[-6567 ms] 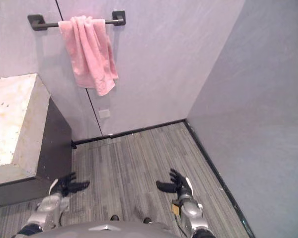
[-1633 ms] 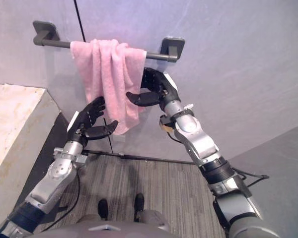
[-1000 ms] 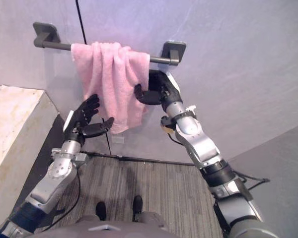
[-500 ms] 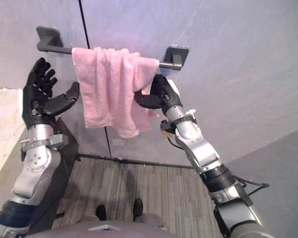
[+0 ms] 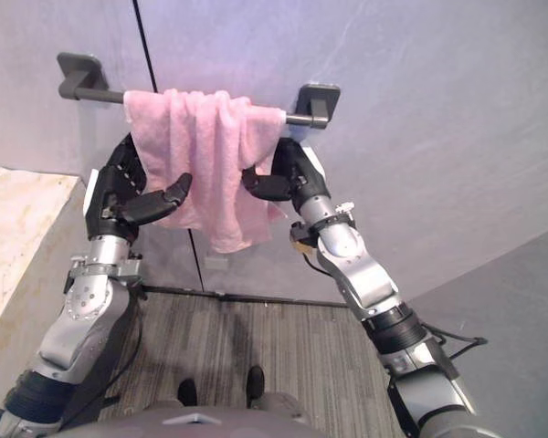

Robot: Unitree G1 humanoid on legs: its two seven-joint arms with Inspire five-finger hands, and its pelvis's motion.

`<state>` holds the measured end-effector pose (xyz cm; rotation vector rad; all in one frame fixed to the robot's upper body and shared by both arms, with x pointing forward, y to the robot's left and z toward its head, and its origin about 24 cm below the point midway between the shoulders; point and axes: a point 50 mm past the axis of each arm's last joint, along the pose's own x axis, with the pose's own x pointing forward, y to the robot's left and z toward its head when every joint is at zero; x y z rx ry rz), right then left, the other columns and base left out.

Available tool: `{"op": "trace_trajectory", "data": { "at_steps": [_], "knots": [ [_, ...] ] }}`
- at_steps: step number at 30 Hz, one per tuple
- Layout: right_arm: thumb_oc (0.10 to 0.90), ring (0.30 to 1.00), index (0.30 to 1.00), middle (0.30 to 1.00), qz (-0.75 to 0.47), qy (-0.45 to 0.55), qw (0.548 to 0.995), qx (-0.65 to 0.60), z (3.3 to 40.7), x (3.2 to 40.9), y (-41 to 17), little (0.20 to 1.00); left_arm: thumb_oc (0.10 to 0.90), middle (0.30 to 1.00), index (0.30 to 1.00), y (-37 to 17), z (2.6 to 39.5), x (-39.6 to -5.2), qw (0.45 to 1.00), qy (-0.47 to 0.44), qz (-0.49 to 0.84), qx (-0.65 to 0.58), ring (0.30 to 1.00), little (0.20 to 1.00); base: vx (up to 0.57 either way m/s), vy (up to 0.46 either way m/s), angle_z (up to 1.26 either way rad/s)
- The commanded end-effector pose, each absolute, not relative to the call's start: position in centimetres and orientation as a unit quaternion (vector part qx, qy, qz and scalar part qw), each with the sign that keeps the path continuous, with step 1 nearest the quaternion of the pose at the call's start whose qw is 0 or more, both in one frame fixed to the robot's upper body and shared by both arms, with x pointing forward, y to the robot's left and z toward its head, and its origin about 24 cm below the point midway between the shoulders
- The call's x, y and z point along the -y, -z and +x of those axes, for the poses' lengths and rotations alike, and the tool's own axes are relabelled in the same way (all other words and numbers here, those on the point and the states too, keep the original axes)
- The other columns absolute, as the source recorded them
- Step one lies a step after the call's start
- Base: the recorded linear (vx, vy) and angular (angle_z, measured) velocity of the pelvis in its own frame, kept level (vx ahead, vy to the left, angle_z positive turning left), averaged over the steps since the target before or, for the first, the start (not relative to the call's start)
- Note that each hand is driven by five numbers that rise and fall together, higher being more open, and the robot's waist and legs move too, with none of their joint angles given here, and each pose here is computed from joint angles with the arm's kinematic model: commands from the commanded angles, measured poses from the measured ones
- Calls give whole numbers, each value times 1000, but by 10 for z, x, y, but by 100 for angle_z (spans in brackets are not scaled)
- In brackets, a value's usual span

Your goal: Organize the bathroom.

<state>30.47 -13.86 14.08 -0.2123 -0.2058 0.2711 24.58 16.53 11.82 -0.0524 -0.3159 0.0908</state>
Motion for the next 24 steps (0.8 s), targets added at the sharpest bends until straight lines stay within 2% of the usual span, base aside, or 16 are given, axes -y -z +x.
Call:
{"op": "trace_trajectory", "data": {
  "at_steps": [1,10,11,12,13,14,24],
  "knots": [
    [400,300,300,300,-104,-112,965,212,311,139,-184,300,800,900,900,-162,260,-166,960,-51,4,277,900,900,0,0,0],
    [400,300,300,300,-111,-102,968,200,310,147,-178,300,800,900,900,-171,258,-186,946,-114,8,304,900,900,0,0,0],
    [400,300,300,300,-112,-99,969,197,310,149,-176,300,742,813,813,-171,257,-188,946,-115,6,302,813,813,0,0,0],
    [400,300,300,300,-112,-98,969,196,310,149,-176,300,656,684,684,-171,257,-188,946,-115,6,302,684,684,0,0,0],
    [400,300,300,300,-112,-94,970,194,310,151,-174,300,491,436,436,-170,257,-189,948,-105,12,301,436,436,0,0,0],
    [400,300,300,300,-112,-94,970,194,310,151,-174,300,403,305,305,-170,257,-189,948,-104,13,300,305,305,0,0,0],
    [409,314,314,314,-110,-91,971,191,310,153,-171,314,400,300,300,-164,262,-186,959,-71,17,275,300,300,0,0,0]
  ]
}}
